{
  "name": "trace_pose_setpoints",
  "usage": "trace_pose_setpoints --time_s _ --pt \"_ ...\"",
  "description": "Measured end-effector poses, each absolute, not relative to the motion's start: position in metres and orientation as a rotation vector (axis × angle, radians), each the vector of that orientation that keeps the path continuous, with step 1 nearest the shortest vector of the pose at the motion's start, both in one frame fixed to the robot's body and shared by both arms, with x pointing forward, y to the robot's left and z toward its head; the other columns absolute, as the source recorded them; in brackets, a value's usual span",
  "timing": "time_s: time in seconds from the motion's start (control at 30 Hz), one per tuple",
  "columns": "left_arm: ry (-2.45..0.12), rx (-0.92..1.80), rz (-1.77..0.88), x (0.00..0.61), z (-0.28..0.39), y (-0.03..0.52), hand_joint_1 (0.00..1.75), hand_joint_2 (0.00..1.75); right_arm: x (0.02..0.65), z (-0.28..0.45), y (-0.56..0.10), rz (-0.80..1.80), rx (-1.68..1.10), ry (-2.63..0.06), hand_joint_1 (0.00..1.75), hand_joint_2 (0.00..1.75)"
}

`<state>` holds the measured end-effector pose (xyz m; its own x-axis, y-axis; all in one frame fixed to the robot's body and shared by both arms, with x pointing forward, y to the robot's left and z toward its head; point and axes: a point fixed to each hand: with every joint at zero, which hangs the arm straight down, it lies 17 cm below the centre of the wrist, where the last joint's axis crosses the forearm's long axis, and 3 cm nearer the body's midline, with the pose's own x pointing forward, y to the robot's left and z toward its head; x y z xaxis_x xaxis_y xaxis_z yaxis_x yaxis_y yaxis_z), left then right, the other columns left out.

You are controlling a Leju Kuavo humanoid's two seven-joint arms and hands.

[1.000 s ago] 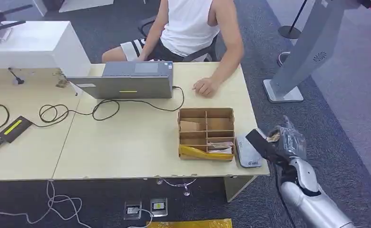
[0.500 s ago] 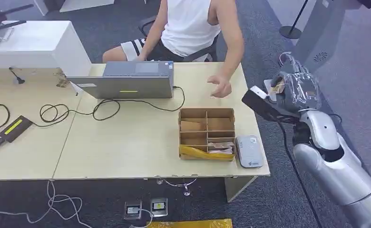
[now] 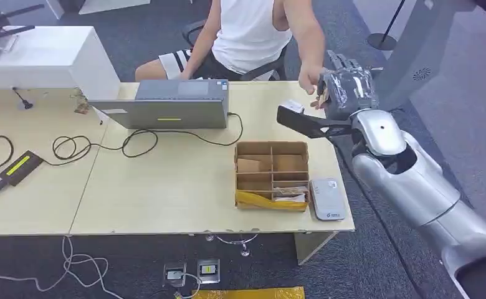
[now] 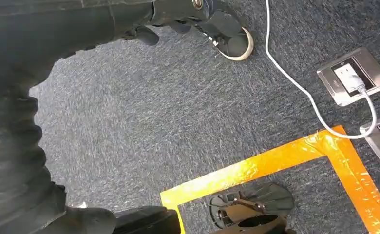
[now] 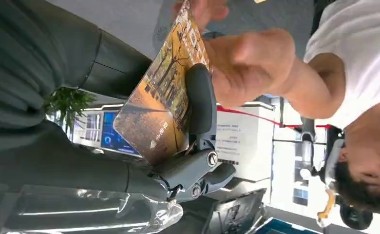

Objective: Pass the card to the sensor for recognition and then transmit it.

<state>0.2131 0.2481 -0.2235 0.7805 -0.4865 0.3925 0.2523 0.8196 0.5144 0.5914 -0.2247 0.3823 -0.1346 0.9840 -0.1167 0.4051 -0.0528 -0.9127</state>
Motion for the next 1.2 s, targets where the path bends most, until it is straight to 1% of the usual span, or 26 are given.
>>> trace_pose_setpoints --time_s 0.43,0.47,0.5,0.53,0.73,0.97,1.07,1.2 --pt "-0.555 0.464 -0.445 0.213 -0.223 0.248 0.00 1.75 0.615 0.367 -0.209 1.219 -1.486 -1.531 1.75 1.75" --pt "-0.559 0.464 -0.450 0.213 -0.222 0.247 0.00 1.75 0.618 0.365 -0.209 1.219 -1.481 -1.523 0.84 1.75" --pt "-0.560 0.466 -0.455 0.213 -0.222 0.247 0.00 1.75 0.620 0.362 -0.209 1.220 -1.480 -1.514 0.03 1.75" --pt "-0.563 0.467 -0.461 0.213 -0.222 0.247 0.00 1.75 0.622 0.359 -0.210 1.222 -1.479 -1.504 0.00 1.75" --pt "-0.583 0.482 -0.514 0.213 -0.221 0.245 0.00 1.75 0.626 0.347 -0.215 1.198 -1.485 -1.490 0.00 1.75" --pt "-0.593 0.488 -0.544 0.211 -0.220 0.243 0.00 1.75 0.616 0.355 -0.220 0.979 -1.391 -1.658 0.00 1.75" --pt "-0.600 0.497 -0.559 0.211 -0.219 0.244 0.00 1.75 0.600 0.358 -0.216 0.870 -1.312 -1.787 0.00 1.75" --pt "-0.600 0.502 -0.556 0.210 -0.219 0.245 0.00 1.75 0.579 0.363 -0.209 0.804 -1.253 -1.886 0.00 1.75"
